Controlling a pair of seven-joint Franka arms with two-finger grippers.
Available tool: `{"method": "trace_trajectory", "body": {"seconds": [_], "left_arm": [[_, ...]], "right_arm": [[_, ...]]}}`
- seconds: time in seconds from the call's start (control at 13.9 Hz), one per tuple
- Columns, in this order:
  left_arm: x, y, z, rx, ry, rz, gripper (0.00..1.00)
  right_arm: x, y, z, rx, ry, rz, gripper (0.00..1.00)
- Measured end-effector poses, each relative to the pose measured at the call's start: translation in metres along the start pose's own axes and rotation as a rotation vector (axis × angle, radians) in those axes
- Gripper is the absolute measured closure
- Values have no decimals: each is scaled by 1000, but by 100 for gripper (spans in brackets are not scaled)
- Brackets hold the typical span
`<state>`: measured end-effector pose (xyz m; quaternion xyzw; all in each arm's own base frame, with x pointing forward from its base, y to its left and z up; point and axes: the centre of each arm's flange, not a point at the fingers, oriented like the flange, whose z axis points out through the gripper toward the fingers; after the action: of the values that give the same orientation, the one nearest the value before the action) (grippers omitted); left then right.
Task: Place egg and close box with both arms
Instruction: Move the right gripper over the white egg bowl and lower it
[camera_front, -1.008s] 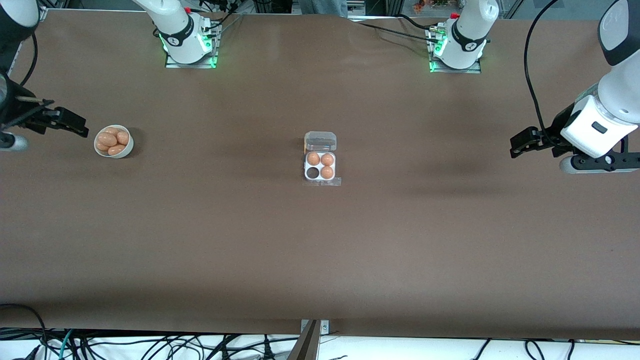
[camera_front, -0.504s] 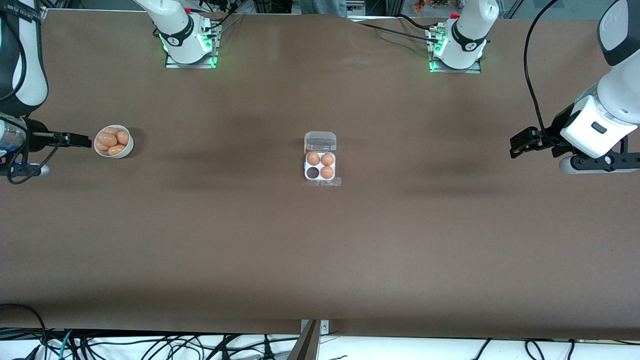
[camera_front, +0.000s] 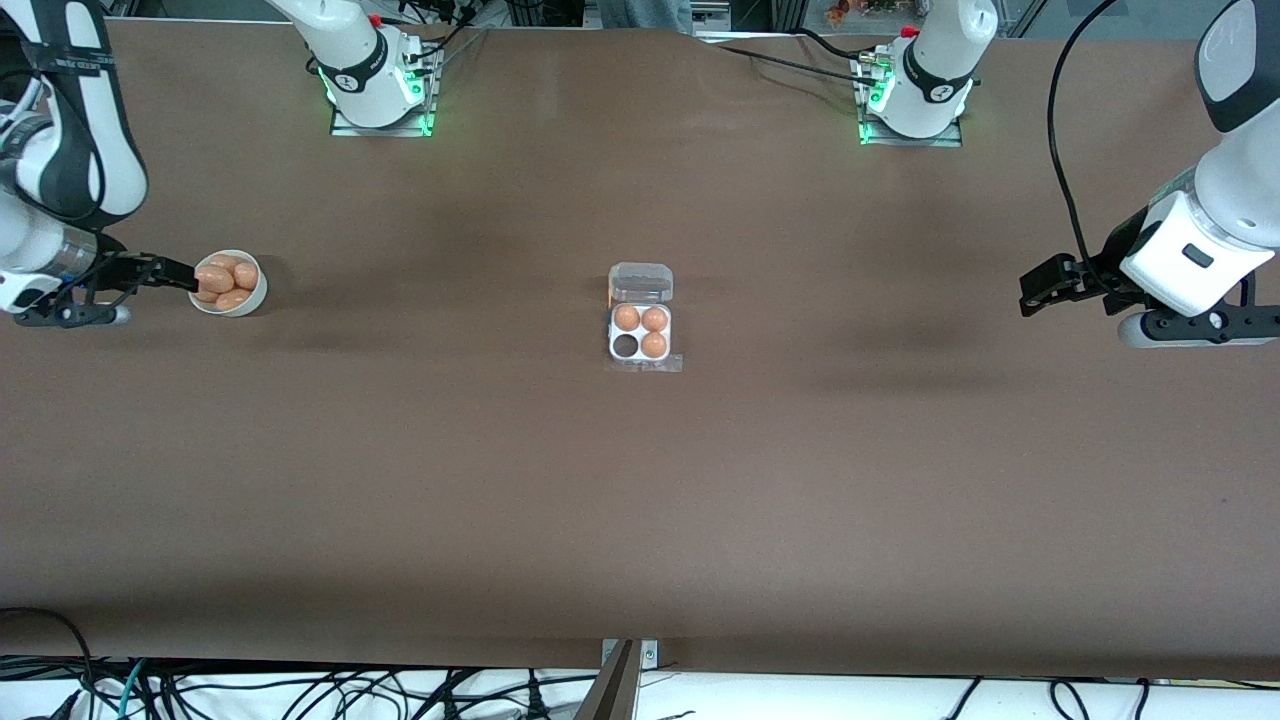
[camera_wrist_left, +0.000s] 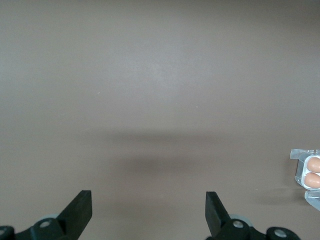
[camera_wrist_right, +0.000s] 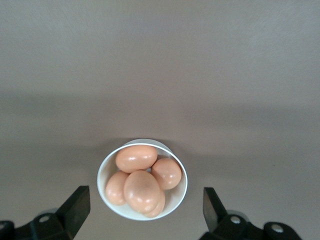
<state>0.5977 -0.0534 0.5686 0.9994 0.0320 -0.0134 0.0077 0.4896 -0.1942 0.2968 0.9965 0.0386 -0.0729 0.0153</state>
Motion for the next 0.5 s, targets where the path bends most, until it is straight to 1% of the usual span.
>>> {"method": "trace_trajectory", "body": {"seconds": [0.22,0.5], "left_arm": [[0,-1,0,0,0,-1,0],[0,-1,0,0,0,-1,0]], "right_arm": [[-13,0,20,37,4,-11,0],[-20,-3,33,57,-20,-34,0]]}}
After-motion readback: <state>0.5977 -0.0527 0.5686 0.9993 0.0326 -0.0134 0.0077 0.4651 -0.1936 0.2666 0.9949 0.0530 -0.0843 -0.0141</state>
